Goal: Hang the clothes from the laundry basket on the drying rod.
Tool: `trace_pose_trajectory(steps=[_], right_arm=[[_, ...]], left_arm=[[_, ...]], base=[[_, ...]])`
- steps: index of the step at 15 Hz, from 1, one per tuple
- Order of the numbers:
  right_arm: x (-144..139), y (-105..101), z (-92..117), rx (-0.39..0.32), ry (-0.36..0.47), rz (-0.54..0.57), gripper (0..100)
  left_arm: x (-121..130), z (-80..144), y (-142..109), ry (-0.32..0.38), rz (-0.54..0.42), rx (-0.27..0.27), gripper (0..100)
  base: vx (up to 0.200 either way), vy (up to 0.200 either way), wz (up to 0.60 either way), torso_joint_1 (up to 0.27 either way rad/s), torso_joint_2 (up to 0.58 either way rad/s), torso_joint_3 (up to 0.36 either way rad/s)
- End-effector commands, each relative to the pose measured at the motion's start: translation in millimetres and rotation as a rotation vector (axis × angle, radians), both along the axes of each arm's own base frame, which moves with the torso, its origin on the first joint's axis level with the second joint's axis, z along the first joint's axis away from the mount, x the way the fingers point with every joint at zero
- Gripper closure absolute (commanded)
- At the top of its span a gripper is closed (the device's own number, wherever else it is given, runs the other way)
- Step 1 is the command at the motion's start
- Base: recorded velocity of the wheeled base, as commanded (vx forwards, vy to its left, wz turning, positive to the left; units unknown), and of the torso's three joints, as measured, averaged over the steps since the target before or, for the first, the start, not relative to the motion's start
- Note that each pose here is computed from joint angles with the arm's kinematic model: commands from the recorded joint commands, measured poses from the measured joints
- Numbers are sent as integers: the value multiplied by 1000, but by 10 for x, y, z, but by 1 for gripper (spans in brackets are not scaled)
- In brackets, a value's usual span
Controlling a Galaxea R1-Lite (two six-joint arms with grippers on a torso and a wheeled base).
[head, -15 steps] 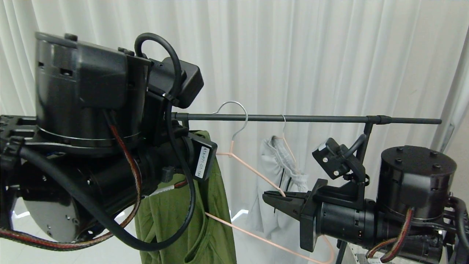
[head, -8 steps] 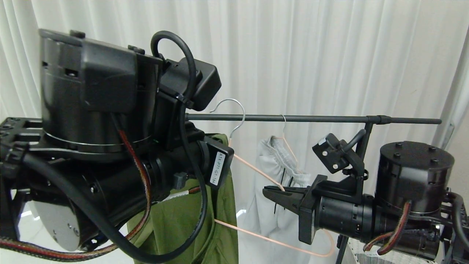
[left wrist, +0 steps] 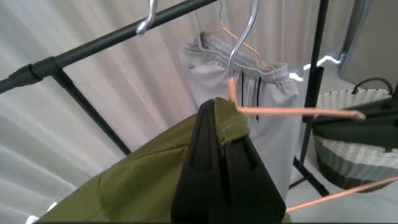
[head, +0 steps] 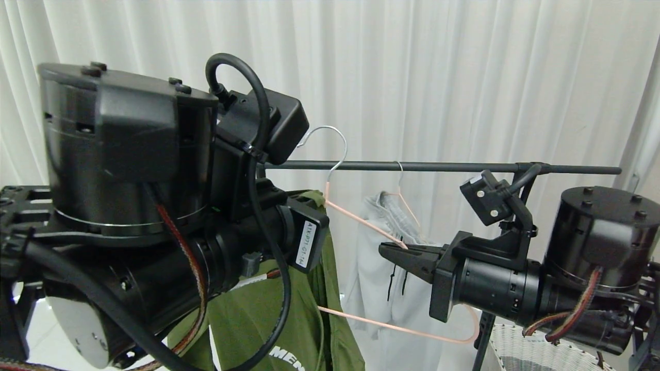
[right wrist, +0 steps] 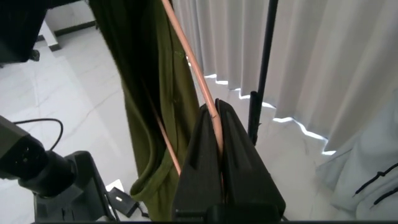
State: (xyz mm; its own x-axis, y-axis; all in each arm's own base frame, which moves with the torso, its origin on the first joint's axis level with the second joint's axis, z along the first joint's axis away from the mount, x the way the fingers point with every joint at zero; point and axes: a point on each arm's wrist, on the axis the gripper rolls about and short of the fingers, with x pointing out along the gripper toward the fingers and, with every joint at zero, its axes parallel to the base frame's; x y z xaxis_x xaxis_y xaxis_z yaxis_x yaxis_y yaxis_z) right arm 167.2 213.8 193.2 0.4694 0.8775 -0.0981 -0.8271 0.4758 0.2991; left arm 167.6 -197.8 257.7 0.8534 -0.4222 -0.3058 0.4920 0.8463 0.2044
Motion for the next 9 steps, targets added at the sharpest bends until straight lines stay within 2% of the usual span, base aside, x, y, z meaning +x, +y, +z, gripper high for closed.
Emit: trace_pose_trajectory(steps=[1,3,4,7,9], right_arm=[[-28,-42,96,31,-26,0,100],[-38,-61,117,37,-31,-2,100],[-36,-65,125,39,-33,-5,100],[-33,-99,159,49,-42,-14,100],[-60,-222,245,74,-66,-35,100]], left_arm=[[-6,-7,2,7,-14,1,100],[-11,-29,7,14,-21,5,100],[-21,-39,19,15,-20,9,0],[-51,-60,56,15,-24,18,0],[-155,-72,235,-7,-13,-3,0]], base=[[0,0,0,0,0,0],[0,0,0,0,0,0],[0,0,0,0,0,0],[0,0,0,0,0,0],[0,0,0,0,0,0]])
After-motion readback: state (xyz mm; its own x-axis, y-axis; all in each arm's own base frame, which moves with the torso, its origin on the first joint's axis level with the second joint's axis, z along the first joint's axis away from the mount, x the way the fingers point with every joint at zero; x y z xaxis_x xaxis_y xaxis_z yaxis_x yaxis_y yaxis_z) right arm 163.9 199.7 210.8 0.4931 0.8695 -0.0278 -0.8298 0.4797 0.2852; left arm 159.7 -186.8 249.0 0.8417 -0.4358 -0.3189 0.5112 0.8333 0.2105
